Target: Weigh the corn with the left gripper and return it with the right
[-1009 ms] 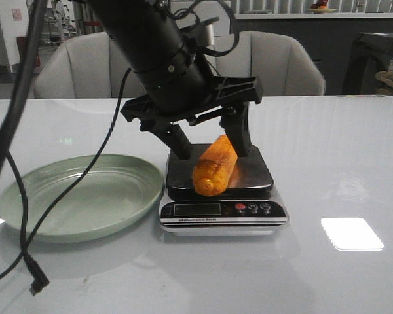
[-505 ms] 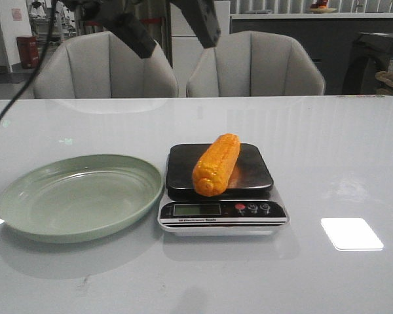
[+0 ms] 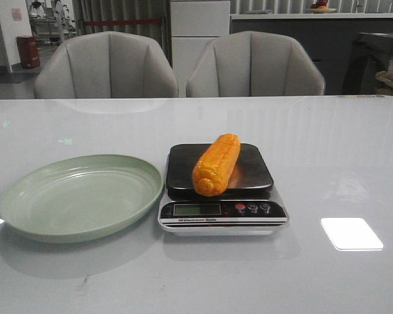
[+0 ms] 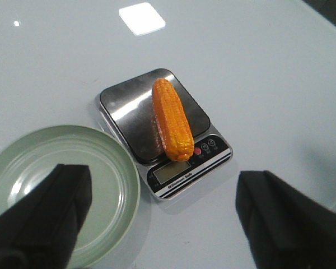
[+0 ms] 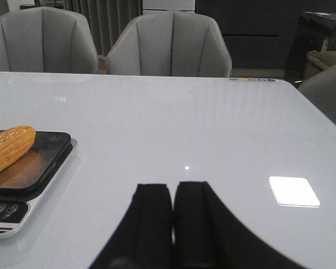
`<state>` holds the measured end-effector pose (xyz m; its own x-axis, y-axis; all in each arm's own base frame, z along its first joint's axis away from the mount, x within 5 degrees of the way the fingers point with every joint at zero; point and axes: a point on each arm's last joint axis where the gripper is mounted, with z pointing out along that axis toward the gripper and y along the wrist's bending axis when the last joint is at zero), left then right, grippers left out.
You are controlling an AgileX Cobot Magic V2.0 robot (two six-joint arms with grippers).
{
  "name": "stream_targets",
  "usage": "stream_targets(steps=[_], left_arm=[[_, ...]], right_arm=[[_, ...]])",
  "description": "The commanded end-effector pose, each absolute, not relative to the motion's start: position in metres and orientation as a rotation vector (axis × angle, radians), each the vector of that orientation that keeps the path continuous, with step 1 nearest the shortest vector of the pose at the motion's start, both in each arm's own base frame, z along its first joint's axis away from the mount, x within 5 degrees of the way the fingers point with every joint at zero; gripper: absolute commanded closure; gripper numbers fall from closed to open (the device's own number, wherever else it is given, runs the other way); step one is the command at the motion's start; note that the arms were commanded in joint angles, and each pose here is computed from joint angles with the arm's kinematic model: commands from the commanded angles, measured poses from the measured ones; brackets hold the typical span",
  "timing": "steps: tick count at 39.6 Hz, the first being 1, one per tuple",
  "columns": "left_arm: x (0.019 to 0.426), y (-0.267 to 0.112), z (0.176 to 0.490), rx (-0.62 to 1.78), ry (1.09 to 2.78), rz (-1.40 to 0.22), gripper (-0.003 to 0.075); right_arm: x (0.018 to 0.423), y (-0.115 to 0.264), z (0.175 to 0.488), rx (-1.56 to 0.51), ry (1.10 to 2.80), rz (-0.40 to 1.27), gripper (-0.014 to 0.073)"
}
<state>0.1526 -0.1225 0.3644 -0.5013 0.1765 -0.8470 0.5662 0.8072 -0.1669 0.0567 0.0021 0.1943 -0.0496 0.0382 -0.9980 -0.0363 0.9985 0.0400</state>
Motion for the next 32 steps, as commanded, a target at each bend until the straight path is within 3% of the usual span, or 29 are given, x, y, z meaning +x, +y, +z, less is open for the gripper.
stream_targets(steps=[1, 21, 32], left_arm=[[0.132, -0.105, 0.381, 0.496, 1.883, -0.582, 0.0146], [0.044, -0.034, 0.326, 0.505, 1.687, -0.537, 0.0146], [0.017, -0.012, 0.295, 0.49, 1.607, -0.529, 0.0171]], right_arm=[[0.056, 0.002, 0.199, -0.004, 1.53, 0.055, 0.0429], [0.056, 0.002, 0.2, -0.008, 1.525, 0.047, 0.0429], [0.055, 0.002, 0.209, -0.007, 1.424, 0.054, 0.0429]])
